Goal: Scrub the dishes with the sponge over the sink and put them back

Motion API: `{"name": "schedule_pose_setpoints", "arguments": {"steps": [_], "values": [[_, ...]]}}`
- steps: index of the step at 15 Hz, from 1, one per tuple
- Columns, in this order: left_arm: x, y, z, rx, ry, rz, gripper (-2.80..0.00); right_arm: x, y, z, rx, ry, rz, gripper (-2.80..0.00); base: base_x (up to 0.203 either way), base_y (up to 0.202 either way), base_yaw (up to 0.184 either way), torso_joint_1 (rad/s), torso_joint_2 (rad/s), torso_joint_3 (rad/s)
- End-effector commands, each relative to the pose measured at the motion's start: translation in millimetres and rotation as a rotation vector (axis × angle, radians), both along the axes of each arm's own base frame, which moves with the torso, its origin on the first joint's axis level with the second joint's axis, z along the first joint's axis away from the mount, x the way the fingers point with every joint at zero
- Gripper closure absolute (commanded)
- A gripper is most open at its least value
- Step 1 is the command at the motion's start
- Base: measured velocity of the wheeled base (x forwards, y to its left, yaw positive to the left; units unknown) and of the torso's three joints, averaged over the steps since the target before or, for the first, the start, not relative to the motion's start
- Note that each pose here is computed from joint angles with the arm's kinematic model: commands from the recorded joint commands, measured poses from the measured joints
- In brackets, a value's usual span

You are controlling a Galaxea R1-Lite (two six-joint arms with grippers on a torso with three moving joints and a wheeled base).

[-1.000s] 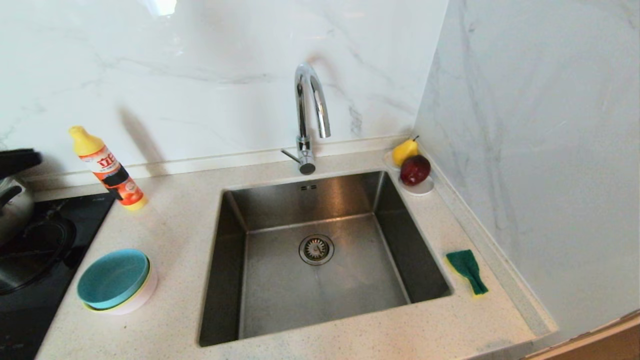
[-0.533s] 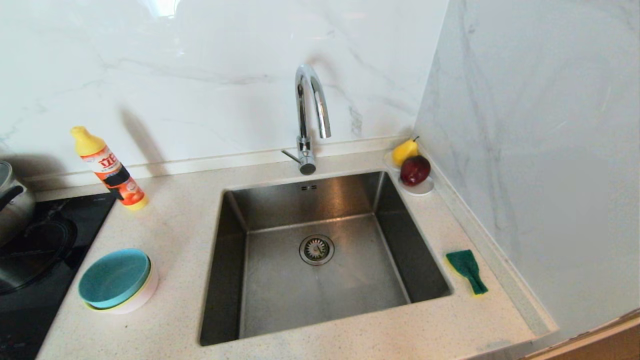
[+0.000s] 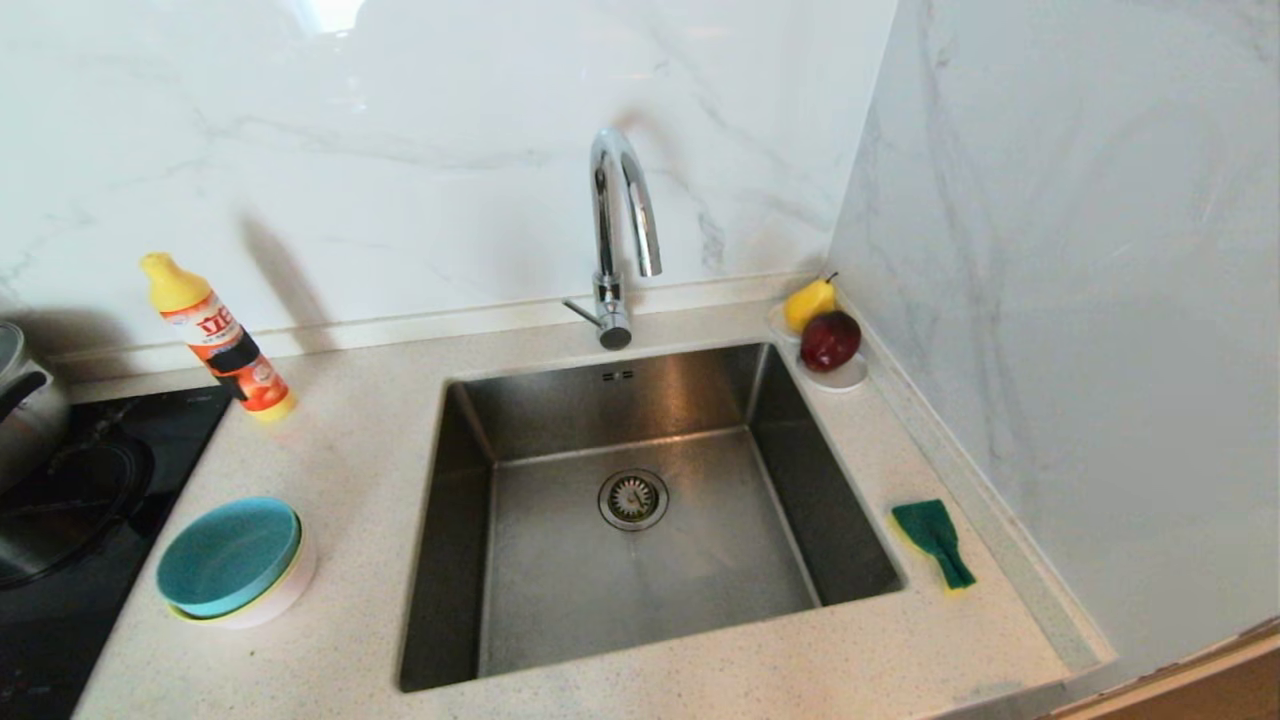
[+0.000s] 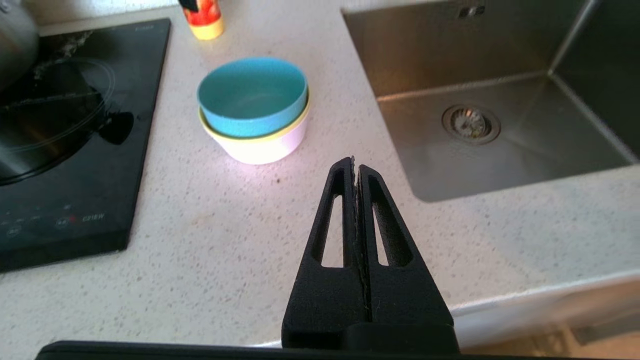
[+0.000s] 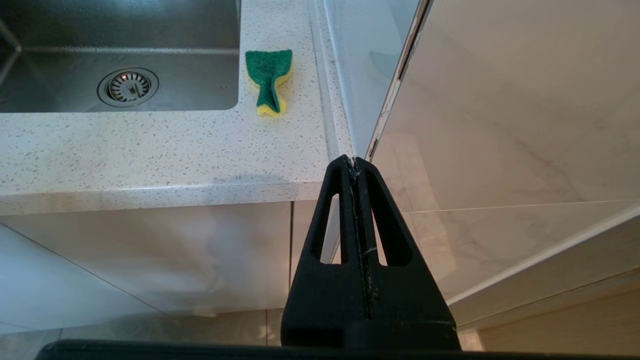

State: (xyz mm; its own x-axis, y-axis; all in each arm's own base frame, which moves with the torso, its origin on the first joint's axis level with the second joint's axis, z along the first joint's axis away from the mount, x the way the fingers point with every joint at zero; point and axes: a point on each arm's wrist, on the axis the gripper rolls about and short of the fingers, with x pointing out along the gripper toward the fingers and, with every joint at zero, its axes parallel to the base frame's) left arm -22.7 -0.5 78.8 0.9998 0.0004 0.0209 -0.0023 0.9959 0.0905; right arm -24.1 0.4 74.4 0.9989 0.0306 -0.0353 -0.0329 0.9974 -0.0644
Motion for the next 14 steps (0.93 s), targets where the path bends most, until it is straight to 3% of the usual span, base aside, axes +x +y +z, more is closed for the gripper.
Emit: {"name": "schedule_pose_setpoints", "arguments": {"steps": [1, 8, 10, 14], "values": [[1.4, 0.0, -5.9, -0.012, 0.016, -0.001, 0.0, -0.1, 0.0, -0.1, -0.001, -0.002, 0.0, 0.0, 0.0, 0.0, 0.0, 0.0, 0.0, 0.0], [1.4, 0.1, -5.8, -0.03, 0.015, 0.002, 0.0, -0.1, 0.0, 0.4, -0.012, -0.002, 0.004, 0.0, 0.0, 0.0, 0.0, 0.0, 0.0, 0.0], [1.4, 0.1, -5.8, -0.03, 0.015, 0.002, 0.0, 0.0, -0.1, 0.6, 0.055, 0.001, -0.004, 0.0, 0.0, 0.0, 0.0, 0.0, 0.0, 0.0], [1.4, 0.1, -5.8, -0.031, 0.015, 0.002, 0.0, -0.1, -0.1, 0.4, 0.061, 0.0, -0.005, 0.0, 0.0, 0.0, 0.0, 0.0, 0.0, 0.0]]}}
